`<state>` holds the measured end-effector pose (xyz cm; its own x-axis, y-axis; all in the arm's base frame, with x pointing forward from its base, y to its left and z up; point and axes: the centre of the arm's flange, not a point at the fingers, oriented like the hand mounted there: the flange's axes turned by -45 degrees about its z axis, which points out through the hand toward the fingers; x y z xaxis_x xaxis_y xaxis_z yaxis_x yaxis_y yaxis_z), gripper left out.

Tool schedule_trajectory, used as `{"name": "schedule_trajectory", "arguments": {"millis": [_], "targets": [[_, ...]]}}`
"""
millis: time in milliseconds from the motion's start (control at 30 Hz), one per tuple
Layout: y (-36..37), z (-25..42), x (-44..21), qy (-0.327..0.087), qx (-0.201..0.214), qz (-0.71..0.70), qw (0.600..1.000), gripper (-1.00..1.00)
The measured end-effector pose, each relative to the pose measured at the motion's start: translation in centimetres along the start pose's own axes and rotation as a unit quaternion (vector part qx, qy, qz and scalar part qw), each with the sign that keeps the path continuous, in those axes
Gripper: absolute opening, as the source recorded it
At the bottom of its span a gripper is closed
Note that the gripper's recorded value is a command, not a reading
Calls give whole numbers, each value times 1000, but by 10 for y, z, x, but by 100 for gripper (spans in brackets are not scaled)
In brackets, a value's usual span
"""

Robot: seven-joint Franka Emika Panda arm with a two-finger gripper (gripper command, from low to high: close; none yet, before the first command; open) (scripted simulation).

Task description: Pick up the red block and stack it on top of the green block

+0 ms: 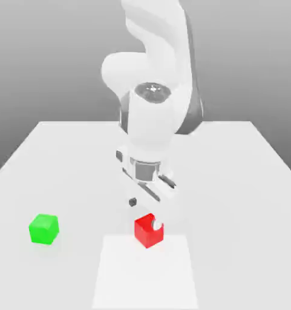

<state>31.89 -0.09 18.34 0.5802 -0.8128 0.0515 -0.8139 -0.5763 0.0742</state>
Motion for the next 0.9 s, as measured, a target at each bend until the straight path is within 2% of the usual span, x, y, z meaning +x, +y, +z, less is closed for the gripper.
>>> {"name": "schedule_trajectory", "arguments": {"millis": [267, 533, 567, 767, 900], "targets": [[-2, 25, -3, 0, -3, -5, 1000, 0], [-4, 41, -12, -20, 27, -6, 999, 0], [-4, 42, -13, -23, 32, -5, 999, -100], [-4, 42, -13, -24, 36, -5, 999, -100], [-4, 38, -10, -15, 21, -6, 1000, -100]]}}
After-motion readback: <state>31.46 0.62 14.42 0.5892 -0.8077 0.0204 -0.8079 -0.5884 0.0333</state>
